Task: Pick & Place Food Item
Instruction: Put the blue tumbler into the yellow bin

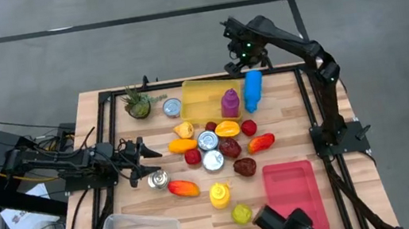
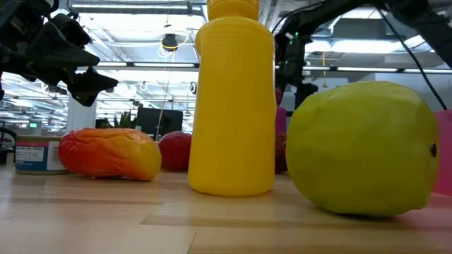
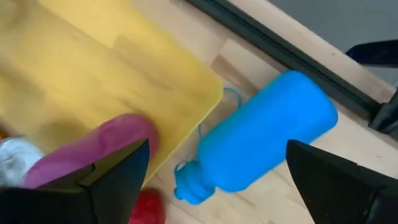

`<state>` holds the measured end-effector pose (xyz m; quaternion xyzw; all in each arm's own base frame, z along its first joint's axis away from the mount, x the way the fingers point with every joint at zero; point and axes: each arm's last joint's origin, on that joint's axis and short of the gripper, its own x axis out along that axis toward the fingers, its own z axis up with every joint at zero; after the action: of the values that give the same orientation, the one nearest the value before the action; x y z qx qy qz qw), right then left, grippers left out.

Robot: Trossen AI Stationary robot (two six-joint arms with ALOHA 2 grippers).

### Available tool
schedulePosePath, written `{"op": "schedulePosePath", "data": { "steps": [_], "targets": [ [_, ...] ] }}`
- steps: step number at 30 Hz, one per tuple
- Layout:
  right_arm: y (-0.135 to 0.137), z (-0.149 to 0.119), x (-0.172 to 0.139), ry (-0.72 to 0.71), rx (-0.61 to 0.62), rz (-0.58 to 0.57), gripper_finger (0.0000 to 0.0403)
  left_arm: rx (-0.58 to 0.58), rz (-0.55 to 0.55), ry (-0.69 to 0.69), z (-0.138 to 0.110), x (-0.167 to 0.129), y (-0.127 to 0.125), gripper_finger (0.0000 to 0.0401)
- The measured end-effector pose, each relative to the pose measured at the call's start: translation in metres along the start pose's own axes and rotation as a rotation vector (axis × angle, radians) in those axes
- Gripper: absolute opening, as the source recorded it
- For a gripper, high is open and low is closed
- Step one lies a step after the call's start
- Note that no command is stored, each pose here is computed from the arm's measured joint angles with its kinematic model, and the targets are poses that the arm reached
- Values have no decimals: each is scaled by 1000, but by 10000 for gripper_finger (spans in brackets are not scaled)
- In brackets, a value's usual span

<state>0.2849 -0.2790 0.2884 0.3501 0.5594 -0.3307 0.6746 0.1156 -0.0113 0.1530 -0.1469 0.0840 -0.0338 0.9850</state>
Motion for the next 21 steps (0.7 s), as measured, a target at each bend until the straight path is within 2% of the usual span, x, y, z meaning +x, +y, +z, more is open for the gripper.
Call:
{"op": "schedulePosePath", "data": {
  "steps": [6, 10, 15, 21],
  "targets": [
    [-1, 10, 24, 13, 0, -79, 365, 0, 0, 1, 0, 0, 0, 247],
    [-16, 11, 22, 27, 46, -114, 365, -10, -3, 4, 0, 0, 0, 246],
    [-35, 3, 20, 131, 105, -165, 365, -16, -2, 4, 0, 0, 0, 246],
    [-23, 4, 21, 100, 100, -138, 362, -16, -2, 4, 0, 0, 0, 246]
  ]
}}
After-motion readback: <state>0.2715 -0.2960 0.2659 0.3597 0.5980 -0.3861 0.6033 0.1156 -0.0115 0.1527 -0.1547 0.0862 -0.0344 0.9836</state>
